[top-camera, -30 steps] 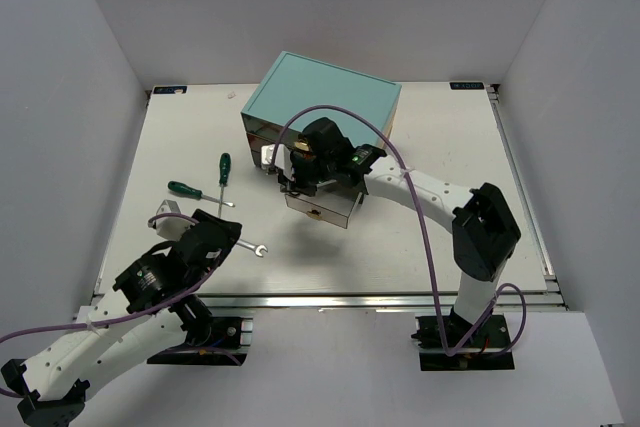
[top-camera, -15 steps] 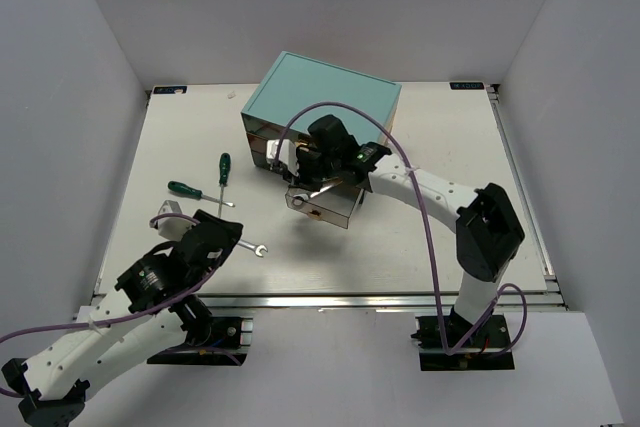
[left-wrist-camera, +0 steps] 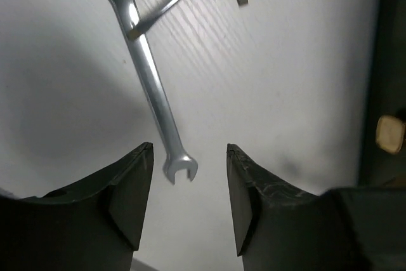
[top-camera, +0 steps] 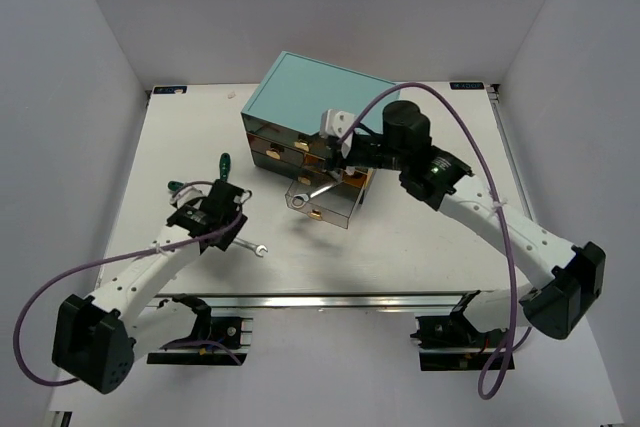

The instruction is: Sort the tools into containers

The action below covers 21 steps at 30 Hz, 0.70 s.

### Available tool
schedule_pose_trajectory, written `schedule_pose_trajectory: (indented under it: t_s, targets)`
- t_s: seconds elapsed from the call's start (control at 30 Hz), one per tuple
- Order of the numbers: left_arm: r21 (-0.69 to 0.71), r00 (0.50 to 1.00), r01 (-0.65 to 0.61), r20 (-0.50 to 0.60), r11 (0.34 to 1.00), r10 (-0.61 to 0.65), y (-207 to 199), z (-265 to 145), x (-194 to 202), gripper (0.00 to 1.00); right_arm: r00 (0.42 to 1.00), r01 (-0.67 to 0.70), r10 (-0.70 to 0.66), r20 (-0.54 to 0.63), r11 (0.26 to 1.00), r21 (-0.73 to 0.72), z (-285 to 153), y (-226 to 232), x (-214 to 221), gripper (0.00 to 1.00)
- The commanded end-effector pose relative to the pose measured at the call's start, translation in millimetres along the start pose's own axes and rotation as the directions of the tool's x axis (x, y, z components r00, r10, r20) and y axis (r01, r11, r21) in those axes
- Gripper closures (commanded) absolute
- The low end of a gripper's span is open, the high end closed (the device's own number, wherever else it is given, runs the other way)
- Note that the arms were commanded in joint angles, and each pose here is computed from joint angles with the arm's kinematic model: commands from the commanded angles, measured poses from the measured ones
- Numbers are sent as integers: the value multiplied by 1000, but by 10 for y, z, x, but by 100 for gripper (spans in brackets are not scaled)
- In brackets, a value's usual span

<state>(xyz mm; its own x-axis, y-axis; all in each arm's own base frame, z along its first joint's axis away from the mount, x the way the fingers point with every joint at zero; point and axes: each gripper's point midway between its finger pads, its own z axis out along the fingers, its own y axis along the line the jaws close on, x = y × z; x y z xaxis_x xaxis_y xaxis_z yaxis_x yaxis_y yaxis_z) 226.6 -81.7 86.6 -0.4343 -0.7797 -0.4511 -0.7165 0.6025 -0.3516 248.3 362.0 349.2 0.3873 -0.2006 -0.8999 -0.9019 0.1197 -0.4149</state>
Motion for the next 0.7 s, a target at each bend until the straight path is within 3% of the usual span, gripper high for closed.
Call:
schedule_pose_trajectory:
  t_s: [0.0,0.07,0.17,0.33,0.67]
  targets:
    - [97,997,-10,-72,995,17,-223,7,-106,39,996,-91,91,0,996,1,-217,-5,109,50]
    - [59,991,8,-134,998,0,-184,139,-113,29,990,-137,137,-23,991,2,-326,35,234,61]
    - [11,970,-8,-245,1000,10,-135,330,24,27,986,-167,167,-18,986,30,-516,78,275,59]
    - [-41,952,-45,-304,998,31,-145,434,107,31,982,-182,185,-28,980,80,-695,52,377,57]
    - [-229,944,-66,-331,971,-14,277,549,263,36,976,-213,218,-20,968,135,-848,-37,435,57]
